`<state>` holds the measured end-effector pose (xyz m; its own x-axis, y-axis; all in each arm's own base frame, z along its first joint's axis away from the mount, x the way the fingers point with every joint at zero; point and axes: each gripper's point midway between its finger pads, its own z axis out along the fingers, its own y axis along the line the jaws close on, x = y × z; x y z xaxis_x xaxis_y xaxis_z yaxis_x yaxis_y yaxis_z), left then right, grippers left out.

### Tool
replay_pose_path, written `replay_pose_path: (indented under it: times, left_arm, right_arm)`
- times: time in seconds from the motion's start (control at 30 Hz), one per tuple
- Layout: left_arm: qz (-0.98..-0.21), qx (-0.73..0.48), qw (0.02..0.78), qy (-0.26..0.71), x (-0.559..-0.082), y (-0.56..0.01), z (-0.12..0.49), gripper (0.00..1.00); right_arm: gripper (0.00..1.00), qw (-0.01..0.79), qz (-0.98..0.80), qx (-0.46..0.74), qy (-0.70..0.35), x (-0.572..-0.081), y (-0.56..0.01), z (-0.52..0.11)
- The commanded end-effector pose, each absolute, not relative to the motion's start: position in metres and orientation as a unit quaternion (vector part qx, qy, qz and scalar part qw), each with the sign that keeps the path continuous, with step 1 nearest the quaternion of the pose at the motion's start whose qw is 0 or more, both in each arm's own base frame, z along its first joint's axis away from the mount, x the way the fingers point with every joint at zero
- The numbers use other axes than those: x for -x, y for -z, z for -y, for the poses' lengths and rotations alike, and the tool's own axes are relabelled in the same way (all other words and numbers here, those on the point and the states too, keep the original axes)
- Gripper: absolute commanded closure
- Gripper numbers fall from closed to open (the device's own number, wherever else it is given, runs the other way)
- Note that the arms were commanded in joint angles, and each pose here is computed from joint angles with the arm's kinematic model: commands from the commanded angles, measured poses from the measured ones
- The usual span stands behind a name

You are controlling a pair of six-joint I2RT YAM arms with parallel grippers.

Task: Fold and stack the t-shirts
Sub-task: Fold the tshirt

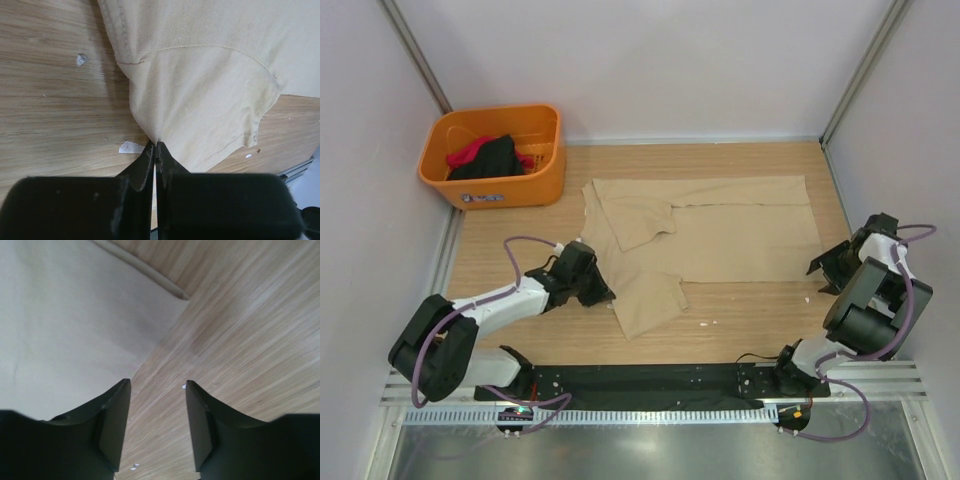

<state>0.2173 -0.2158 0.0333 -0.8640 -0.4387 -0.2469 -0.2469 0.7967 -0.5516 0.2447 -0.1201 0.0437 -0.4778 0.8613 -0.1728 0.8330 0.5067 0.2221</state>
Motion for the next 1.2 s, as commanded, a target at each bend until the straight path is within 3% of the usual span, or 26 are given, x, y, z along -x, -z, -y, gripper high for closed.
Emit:
replay_pose_path:
  times: [0.0,0.73,1.17]
  left_arm:
    - [-0.929,0.162,0.207,0.261,-0.223,-0.050,0.216,1.00]
    - [-0.931,0.119,0.177,0.296,-0.220,-0.058,0.237,1.00]
    - [-0.926,0.128,0.190,0.300,-0.219,-0.069,0.233,1.00]
  right_arm:
    - [0.49,0.159,-0.837,-0.520,-0.056,-0.250,-0.041,0.137]
    - [0.52,0.195,-0.823,-0.533,0.009,-0.259,-0.031,0.178]
    - [0.55,0.162,-0.835,-0.525,0.031,-0.269,-0.006,0.181]
